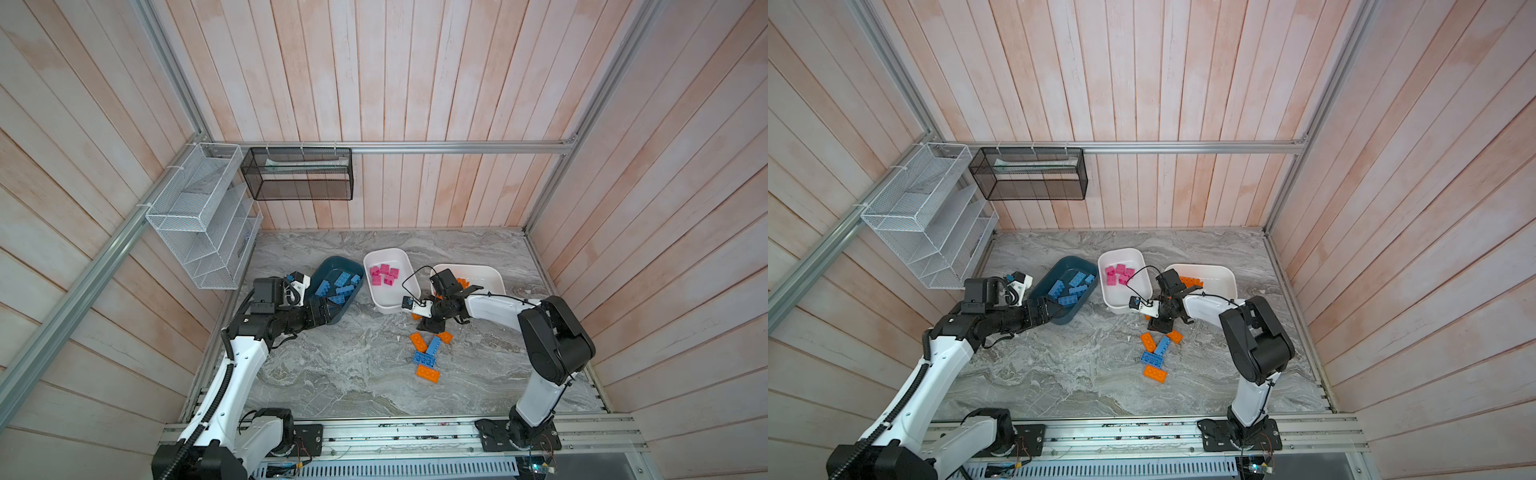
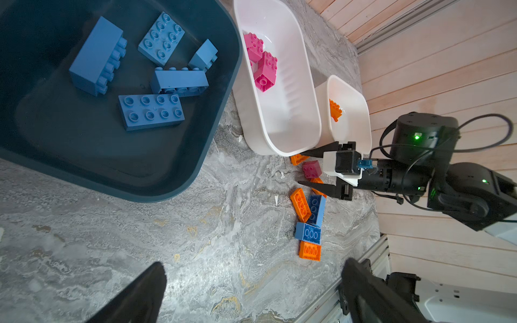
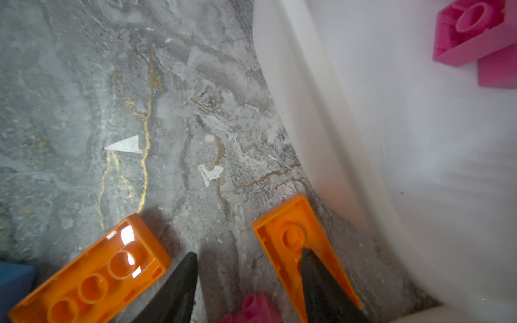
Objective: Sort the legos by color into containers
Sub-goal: 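Lower the right gripper onto another orange brick and close it, then carry the orange brick into the farther white tub and release it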
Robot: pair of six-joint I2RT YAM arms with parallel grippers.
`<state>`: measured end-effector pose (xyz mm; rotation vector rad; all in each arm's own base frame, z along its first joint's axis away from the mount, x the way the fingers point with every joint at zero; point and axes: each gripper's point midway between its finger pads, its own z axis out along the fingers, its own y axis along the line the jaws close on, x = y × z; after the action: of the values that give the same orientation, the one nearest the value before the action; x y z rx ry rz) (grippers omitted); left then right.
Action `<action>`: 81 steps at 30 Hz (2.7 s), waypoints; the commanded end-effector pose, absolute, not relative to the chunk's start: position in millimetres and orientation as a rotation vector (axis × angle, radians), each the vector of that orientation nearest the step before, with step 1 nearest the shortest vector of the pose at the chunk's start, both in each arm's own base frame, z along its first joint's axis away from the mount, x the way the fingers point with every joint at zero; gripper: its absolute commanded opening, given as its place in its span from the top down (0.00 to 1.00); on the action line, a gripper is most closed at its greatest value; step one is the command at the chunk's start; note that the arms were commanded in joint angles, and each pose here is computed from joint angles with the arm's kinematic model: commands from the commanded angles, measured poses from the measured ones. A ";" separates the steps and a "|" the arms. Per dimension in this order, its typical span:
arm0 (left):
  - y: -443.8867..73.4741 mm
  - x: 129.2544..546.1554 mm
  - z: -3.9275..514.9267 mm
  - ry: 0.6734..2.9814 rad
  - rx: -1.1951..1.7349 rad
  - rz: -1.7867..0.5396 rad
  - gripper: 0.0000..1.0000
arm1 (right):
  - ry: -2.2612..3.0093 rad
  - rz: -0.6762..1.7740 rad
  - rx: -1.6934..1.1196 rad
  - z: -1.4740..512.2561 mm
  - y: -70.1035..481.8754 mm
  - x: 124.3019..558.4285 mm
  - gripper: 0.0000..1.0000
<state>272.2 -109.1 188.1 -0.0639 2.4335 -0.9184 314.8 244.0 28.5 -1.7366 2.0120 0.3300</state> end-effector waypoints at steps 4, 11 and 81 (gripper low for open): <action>-111.2 270.0 193.5 2.422 -0.026 -0.930 0.00 | 2.081 0.419 -1.772 25.0 243.2 280.9 0.43; -111.2 270.0 192.4 2.421 -0.027 -0.931 0.00 | 2.089 0.502 -1.768 33.0 251.1 246.9 0.43; -139.6 284.9 240.3 2.221 -0.002 -1.185 0.00 | 1.992 0.338 -1.423 155.7 208.7 318.9 0.79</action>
<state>280.1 -129.1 221.6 -0.0431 2.3051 -1.1050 319.7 233.8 160.7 -1.4928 1.8766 0.3334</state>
